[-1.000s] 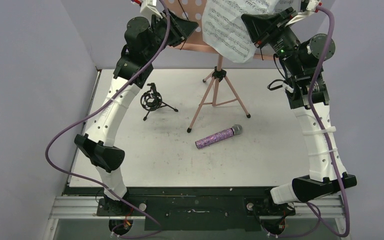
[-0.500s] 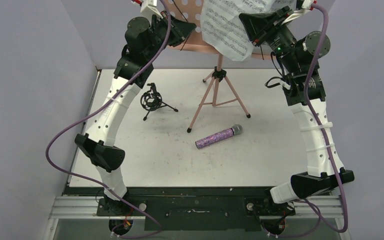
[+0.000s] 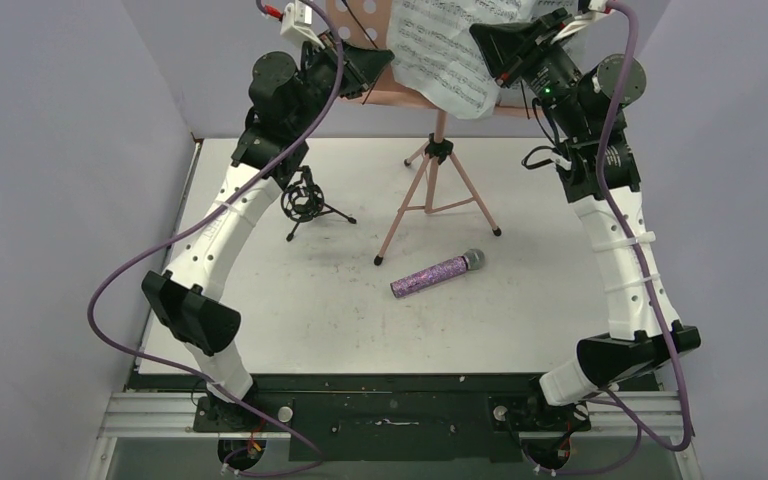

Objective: Set up the instrument practice props

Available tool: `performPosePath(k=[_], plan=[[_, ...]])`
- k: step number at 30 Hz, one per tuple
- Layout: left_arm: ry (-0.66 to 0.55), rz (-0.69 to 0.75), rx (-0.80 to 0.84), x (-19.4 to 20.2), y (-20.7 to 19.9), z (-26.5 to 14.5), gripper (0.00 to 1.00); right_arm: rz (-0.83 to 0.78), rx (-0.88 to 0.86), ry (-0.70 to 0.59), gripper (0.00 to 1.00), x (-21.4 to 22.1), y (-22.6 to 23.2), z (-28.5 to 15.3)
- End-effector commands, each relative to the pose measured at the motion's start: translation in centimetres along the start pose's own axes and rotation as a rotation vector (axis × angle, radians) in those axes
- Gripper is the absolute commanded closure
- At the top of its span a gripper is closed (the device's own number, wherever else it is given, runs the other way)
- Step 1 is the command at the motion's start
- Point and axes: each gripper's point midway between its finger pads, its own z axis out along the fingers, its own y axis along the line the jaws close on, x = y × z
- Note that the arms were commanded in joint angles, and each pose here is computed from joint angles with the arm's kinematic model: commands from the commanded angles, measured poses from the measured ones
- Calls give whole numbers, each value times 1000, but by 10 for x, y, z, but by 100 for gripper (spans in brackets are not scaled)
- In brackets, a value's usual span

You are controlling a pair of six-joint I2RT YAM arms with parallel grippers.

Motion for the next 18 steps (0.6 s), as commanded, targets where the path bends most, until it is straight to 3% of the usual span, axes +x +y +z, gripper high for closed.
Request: performPosePath(k=[1,18], plan=[[-71,89,164,-22,-47,-17,100,-45,-9,-74,95,-25,7,5],[-106,216,350,-17,-73,-31,100,-49,36,-62,95,-18,-7,14]])
